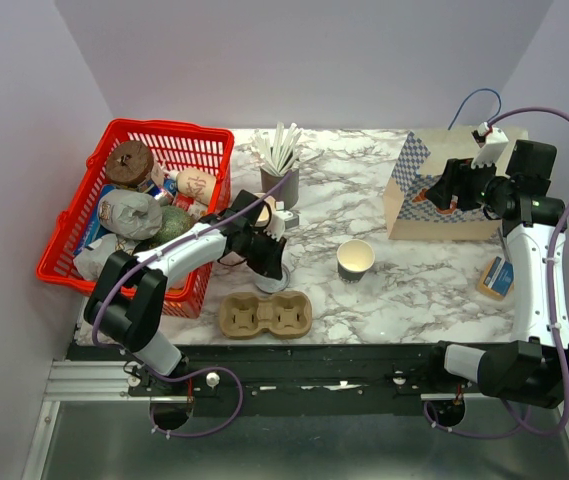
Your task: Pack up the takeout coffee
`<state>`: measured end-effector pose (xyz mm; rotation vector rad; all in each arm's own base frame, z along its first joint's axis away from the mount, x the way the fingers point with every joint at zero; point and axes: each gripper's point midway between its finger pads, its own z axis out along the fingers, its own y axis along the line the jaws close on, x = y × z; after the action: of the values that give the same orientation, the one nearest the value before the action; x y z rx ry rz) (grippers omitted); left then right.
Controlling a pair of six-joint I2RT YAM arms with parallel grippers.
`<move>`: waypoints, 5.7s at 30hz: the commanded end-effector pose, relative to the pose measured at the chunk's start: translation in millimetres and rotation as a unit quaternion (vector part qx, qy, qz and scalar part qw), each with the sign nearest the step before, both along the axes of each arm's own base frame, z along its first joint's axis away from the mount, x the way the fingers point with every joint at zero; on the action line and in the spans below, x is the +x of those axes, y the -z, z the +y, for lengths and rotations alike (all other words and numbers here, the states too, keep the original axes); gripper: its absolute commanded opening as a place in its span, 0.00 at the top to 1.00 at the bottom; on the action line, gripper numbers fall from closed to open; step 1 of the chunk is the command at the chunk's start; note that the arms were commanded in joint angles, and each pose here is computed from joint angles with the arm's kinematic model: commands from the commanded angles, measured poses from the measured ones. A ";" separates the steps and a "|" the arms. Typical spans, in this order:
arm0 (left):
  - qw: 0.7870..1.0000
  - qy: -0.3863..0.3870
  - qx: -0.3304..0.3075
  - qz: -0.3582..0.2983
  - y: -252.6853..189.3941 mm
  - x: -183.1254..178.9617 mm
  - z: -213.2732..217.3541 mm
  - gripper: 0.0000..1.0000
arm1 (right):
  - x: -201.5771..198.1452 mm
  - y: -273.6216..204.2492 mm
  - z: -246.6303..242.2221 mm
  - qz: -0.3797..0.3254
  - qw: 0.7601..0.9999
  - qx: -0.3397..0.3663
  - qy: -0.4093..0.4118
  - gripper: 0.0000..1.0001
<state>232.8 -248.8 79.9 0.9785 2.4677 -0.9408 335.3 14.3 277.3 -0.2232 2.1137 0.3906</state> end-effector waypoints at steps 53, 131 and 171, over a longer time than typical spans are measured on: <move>0.966 0.053 0.177 -0.181 39.0 52.4 52.5 0.66 | 5.4 3.9 1.8 -0.001 1.000 0.011 -0.008 0.23; 0.982 0.110 0.107 -0.110 34.6 32.3 38.8 0.83 | 4.4 14.7 0.5 0.006 1.000 0.007 -0.007 0.21; 0.977 0.109 0.150 -0.101 19.6 35.1 49.9 0.66 | 9.4 15.2 0.9 0.010 1.000 0.012 -0.010 0.21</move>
<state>266.6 -196.5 63.9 1.3618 2.3980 -0.5036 341.1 15.2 254.4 -0.2176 2.1541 0.4258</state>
